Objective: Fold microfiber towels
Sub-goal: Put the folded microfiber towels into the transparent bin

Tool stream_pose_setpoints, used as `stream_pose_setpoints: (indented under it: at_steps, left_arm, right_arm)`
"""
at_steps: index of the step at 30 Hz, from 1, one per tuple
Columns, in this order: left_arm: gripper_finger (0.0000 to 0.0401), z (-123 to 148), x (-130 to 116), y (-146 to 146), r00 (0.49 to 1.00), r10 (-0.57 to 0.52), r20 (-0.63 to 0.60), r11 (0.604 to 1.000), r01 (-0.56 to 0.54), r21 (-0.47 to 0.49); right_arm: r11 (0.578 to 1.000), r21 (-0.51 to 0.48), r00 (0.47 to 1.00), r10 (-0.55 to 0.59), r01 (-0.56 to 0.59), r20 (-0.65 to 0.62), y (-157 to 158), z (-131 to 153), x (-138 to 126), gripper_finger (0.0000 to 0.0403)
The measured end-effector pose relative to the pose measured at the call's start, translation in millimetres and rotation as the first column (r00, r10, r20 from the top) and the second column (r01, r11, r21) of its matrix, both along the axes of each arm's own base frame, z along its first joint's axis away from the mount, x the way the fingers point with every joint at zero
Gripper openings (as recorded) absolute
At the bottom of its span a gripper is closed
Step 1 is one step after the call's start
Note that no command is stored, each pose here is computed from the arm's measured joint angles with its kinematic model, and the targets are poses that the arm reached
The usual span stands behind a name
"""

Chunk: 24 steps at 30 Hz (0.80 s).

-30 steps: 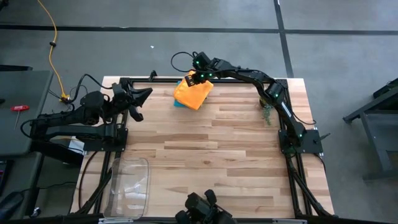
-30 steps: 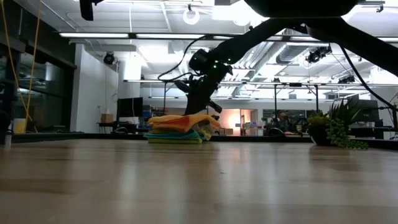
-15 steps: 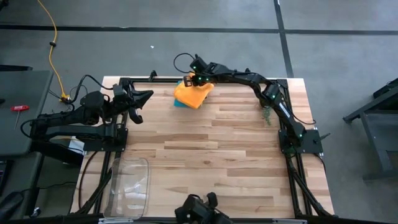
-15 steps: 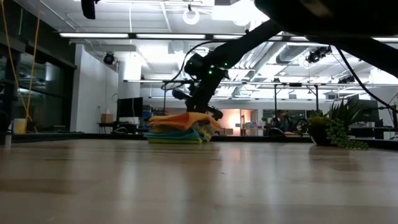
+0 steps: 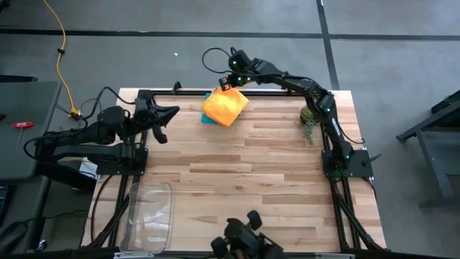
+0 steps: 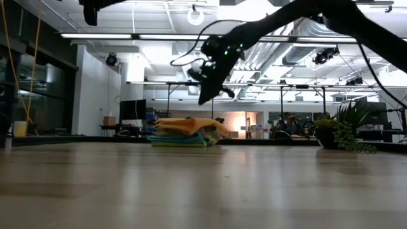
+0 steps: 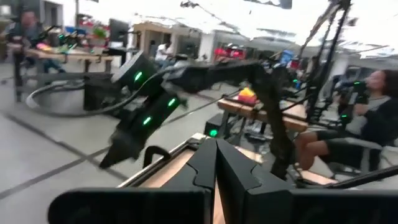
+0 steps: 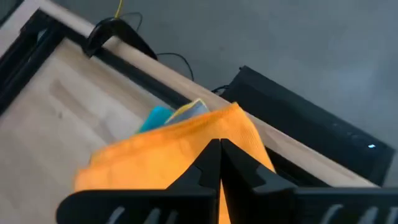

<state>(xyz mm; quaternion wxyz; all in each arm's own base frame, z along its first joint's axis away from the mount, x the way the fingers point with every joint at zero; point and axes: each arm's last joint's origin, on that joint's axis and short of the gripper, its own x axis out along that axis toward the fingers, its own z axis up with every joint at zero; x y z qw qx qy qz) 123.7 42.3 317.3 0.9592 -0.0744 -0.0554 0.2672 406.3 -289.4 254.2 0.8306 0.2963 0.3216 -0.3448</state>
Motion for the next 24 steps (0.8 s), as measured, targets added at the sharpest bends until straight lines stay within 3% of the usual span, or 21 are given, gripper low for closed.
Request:
stream_pose_setpoints:
  at_steps: [3,6,9,14,19,24]
  left_arm:
    - [0.0000,-4,14,5,0.999,0.031,-0.029,0.998,-0.033,-0.050]
    - [0.0000,-8,41,13,0.988,0.034,-0.150,0.992,-0.052,-0.114]
    - [0.0000,-16,71,27,0.945,0.040,-0.326,0.980,-0.100,-0.169]
    - [0.0000,-33,117,64,0.862,-0.019,-0.507,0.959,-0.128,-0.253]
    - [0.0000,-43,148,105,0.820,-0.011,-0.573,0.955,-0.162,-0.250]
    - [0.0000,-47,164,140,0.796,-0.014,-0.605,0.962,-0.154,-0.224]
  right_arm:
    - [0.995,-0.061,0.997,0.071,-0.073,-0.038,9,29,-14,0.0000]
    - [0.977,-0.165,0.990,0.132,-0.139,-0.048,24,68,-32,0.0000]
    - [0.965,-0.197,0.985,0.171,-0.173,-0.029,40,90,-49,0.0000]
    - [0.933,-0.278,0.961,0.263,-0.230,0.088,82,126,-83,0.0000]
    - [0.907,-0.300,0.927,0.347,-0.294,0.141,138,117,-117,0.0000]
    - [0.905,-0.321,0.874,0.378,-0.280,0.306,192,96,-147,0.0000]
